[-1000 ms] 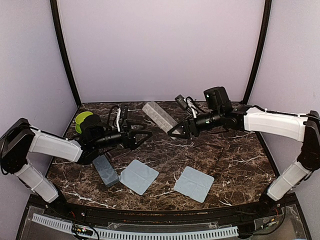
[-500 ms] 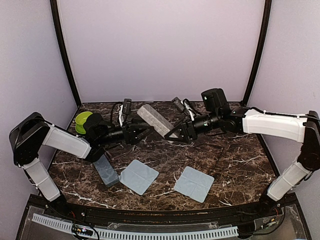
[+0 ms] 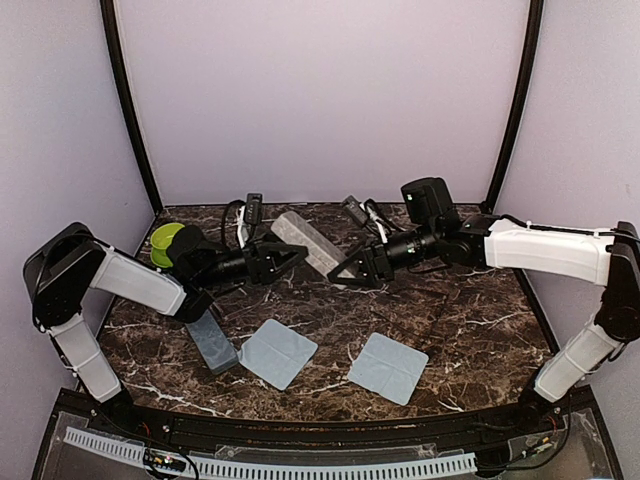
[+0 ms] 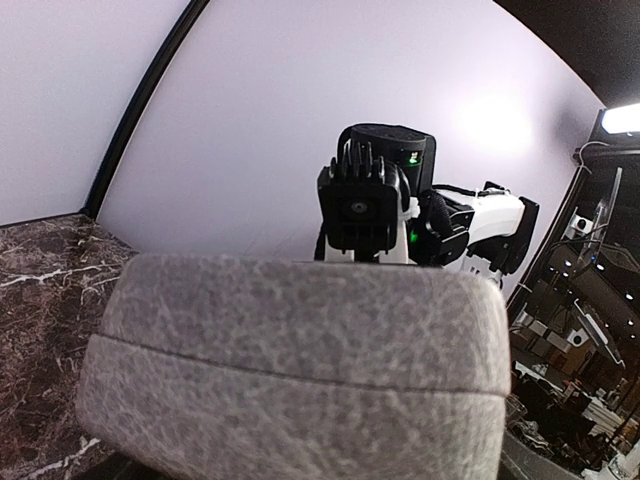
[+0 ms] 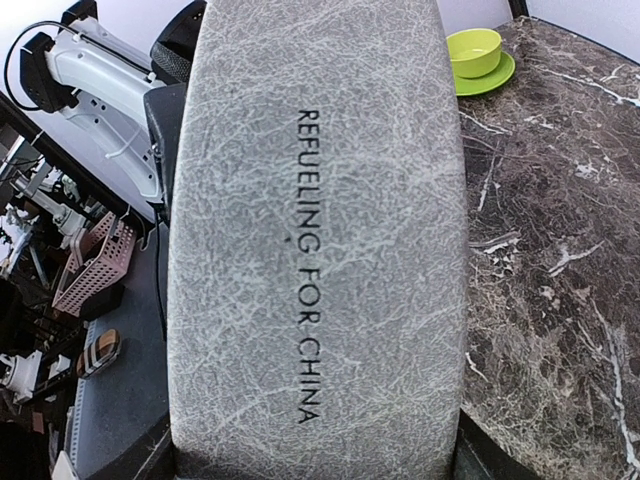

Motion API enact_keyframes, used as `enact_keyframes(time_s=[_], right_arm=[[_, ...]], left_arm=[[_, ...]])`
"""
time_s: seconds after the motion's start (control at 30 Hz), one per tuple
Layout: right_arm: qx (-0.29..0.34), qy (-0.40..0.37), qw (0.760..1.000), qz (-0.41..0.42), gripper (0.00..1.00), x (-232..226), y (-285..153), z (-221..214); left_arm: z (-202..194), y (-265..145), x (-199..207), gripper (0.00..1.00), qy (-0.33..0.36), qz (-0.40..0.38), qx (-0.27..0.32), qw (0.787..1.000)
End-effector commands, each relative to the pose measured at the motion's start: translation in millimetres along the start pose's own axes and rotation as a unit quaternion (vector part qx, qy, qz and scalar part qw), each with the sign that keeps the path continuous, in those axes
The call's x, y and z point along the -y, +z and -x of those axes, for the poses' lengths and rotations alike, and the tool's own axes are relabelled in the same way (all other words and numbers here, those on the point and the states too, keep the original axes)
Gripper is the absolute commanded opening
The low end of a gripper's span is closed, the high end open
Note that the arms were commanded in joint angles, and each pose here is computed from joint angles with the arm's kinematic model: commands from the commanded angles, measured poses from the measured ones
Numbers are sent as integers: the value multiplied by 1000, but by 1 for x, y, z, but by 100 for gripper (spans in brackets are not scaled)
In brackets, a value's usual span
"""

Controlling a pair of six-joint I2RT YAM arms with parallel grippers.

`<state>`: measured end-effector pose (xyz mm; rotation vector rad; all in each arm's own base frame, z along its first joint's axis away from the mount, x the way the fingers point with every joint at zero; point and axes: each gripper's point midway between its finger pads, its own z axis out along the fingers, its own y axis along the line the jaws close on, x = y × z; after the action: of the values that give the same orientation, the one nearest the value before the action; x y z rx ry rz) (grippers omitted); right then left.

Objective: Organize the sunglasses
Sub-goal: Pass from the right arm to the left

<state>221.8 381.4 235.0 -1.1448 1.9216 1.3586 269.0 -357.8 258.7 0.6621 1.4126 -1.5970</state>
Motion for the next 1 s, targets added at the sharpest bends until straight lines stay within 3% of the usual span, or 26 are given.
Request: enact_keyframes(time_s=[0.0, 0.37, 0.53, 0.7, 0.97], right_arm=[[32, -40, 998, 29, 30, -20, -3, 22], [24, -28, 999, 34, 34, -16, 2, 19], [14, -7, 1000, 21, 45, -7, 6, 13], [18, 1, 1000, 1, 58, 0, 8, 26], [18, 12, 1000, -11, 76, 9, 14, 31]], left_arm=[[10, -2, 12, 84, 24, -24, 19, 999], [3, -4, 20, 51, 18, -51, 5, 999], [2, -4, 20, 30, 19, -49, 2, 999], [-2, -5, 19, 0, 23, -43, -9, 999], [-8, -8, 18, 0, 18, -40, -18, 999]])
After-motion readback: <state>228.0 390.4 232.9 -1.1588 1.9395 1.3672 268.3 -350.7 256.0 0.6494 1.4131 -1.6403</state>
